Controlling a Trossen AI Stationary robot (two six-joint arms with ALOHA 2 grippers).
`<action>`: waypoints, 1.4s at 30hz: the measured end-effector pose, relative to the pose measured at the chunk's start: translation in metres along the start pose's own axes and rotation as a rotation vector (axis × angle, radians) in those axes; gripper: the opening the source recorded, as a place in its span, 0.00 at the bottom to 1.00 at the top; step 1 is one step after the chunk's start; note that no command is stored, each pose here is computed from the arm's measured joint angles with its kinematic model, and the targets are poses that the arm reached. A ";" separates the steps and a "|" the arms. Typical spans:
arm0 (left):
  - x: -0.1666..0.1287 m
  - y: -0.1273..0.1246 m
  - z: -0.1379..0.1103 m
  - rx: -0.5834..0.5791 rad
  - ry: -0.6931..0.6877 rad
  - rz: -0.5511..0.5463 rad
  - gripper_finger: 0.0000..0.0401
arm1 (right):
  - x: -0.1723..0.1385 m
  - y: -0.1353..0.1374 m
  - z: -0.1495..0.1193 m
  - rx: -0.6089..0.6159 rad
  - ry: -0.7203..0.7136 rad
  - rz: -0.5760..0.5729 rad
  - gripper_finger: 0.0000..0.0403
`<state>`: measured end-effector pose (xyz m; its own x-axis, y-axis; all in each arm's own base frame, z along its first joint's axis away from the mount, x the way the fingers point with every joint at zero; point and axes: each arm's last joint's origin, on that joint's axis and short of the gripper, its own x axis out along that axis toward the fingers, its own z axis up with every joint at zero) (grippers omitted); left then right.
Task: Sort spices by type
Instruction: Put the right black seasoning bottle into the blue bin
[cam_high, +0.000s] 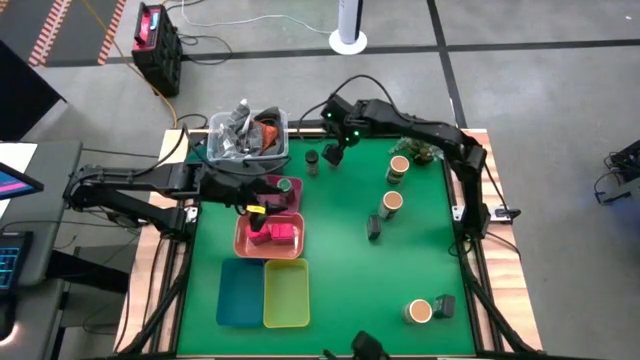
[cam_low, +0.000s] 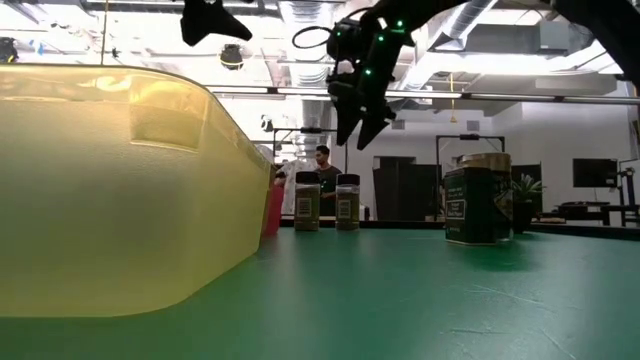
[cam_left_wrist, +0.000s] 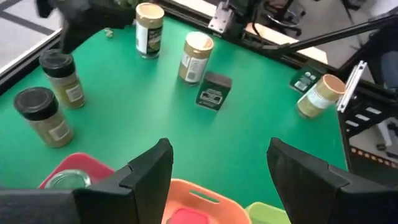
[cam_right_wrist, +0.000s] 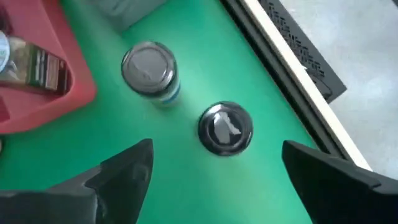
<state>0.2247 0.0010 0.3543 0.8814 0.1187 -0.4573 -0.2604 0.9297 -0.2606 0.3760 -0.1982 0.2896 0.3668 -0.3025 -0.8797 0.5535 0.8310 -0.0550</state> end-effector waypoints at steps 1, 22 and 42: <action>-0.001 -0.001 0.002 -0.001 -0.004 -0.002 0.62 | 0.003 -0.002 0.001 0.006 -0.007 -0.002 0.96; -0.031 -0.010 0.038 -0.008 -0.088 -0.025 0.62 | 0.067 0.004 -0.003 -0.003 0.086 0.013 0.94; -0.035 -0.006 0.021 0.092 0.096 -0.032 0.62 | 0.062 0.018 -0.015 -0.047 0.196 0.020 0.56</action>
<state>0.2040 -0.0018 0.3898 0.8458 0.0587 -0.5302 -0.1918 0.9609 -0.1995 0.3977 -0.1951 0.2277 0.2226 -0.1931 -0.9556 0.5104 0.8582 -0.0546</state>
